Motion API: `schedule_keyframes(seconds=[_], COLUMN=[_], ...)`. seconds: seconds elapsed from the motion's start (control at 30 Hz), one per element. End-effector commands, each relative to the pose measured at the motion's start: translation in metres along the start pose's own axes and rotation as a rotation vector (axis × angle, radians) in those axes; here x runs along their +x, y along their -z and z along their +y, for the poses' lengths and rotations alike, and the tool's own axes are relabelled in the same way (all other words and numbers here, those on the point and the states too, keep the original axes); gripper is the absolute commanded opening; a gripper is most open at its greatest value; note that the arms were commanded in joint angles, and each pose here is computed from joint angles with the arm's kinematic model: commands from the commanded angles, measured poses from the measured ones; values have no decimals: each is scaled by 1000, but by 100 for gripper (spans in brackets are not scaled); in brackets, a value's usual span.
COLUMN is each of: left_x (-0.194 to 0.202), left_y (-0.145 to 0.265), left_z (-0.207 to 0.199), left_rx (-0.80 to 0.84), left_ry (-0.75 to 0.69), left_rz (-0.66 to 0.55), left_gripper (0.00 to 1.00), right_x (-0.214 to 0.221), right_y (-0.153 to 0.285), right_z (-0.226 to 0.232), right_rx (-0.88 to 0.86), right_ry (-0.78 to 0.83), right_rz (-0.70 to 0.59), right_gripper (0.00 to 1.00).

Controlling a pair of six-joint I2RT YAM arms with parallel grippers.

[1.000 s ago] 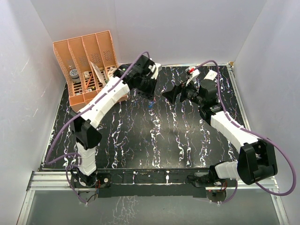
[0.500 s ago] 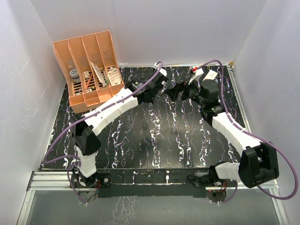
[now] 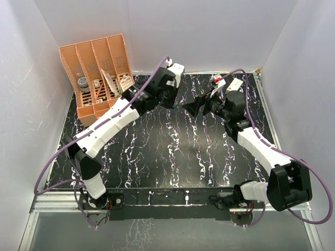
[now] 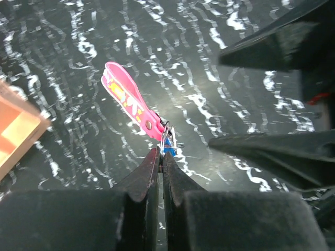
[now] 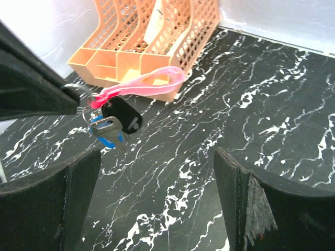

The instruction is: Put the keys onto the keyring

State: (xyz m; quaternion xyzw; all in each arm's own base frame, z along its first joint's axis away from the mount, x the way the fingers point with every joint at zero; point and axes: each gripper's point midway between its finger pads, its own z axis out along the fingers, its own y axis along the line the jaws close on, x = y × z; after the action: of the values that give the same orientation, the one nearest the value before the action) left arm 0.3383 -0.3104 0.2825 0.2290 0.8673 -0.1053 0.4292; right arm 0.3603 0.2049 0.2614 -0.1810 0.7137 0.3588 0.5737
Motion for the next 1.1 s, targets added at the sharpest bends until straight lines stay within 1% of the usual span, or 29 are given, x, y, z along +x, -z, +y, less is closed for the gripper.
schedule_keyframes(seconds=[0.0,0.13,0.3,0.43,0.83,1.07], left_x=[-19,-20,-13,-9,-3,-2], left_y=[19,26,27,26,23,24], left_z=[-31,-34,-32,-32,-39,-42], left_rx=[269,370,408,426,476,494], left_ry=[60,103,102,81,35,30], left_rz=[-1,18,30,41,58,83], left_gripper=[0,0,0,0,0,0], right_x=[-28,-38,-45,-47,-53,-55], right_y=[7,10,13,14,4,-1], right_z=[26,29,29,31,41,41], right_rx=[-120,-122,-115,-123,-219,-232], right_ry=[81,92,104,113,124,120], right_rz=[-98,-123,-139,-148,-158,-158], right_gripper=[86,82,72,69,64,63])
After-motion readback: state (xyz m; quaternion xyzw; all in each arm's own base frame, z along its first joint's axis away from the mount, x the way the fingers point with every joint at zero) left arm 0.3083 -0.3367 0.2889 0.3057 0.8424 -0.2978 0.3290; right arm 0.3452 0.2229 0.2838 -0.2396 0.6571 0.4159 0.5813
